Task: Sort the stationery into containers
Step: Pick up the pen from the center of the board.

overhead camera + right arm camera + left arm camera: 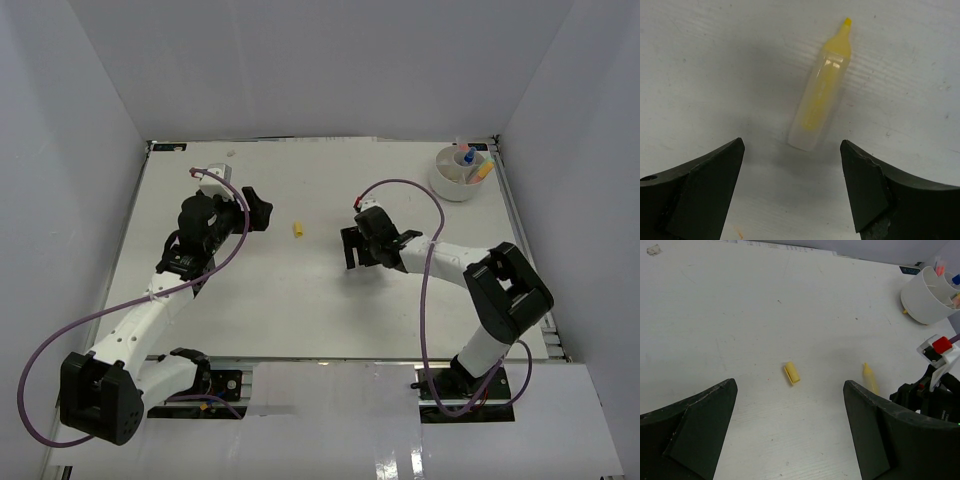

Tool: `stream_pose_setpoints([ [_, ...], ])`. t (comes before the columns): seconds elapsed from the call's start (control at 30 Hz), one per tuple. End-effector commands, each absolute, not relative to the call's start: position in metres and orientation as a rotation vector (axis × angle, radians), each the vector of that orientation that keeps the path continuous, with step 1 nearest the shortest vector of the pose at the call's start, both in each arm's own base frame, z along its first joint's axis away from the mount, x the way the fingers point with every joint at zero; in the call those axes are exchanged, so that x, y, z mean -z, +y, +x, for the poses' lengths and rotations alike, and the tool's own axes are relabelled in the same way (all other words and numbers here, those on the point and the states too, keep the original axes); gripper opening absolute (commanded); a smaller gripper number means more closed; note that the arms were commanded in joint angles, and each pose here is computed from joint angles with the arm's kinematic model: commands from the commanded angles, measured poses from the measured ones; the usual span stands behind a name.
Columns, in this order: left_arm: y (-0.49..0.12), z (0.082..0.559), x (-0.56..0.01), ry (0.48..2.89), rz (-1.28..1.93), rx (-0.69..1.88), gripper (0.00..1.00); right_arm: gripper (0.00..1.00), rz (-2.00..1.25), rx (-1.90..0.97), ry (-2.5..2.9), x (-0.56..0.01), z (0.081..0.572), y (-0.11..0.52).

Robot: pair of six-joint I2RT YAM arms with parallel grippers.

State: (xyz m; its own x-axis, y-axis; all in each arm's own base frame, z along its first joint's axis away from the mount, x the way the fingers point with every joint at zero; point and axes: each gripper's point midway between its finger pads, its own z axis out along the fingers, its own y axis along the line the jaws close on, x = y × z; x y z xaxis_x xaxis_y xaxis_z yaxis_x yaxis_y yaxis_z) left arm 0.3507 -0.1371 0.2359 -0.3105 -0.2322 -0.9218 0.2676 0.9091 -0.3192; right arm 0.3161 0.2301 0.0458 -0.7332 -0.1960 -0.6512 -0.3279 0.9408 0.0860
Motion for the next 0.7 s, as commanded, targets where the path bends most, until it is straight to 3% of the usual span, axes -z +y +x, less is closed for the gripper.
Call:
stream_pose_setpoints([
  [0.0,-0.137,0.353,-0.254,1.784,0.013,0.502,0.98,0.83,-0.288,-0.183,2.405,-0.051,0.325,0.233],
  [0.67,-0.142,0.354,-0.249,1.806,0.02,0.524,0.98,0.54,-0.241,-0.13,2.448,-0.013,0.319,0.225],
])
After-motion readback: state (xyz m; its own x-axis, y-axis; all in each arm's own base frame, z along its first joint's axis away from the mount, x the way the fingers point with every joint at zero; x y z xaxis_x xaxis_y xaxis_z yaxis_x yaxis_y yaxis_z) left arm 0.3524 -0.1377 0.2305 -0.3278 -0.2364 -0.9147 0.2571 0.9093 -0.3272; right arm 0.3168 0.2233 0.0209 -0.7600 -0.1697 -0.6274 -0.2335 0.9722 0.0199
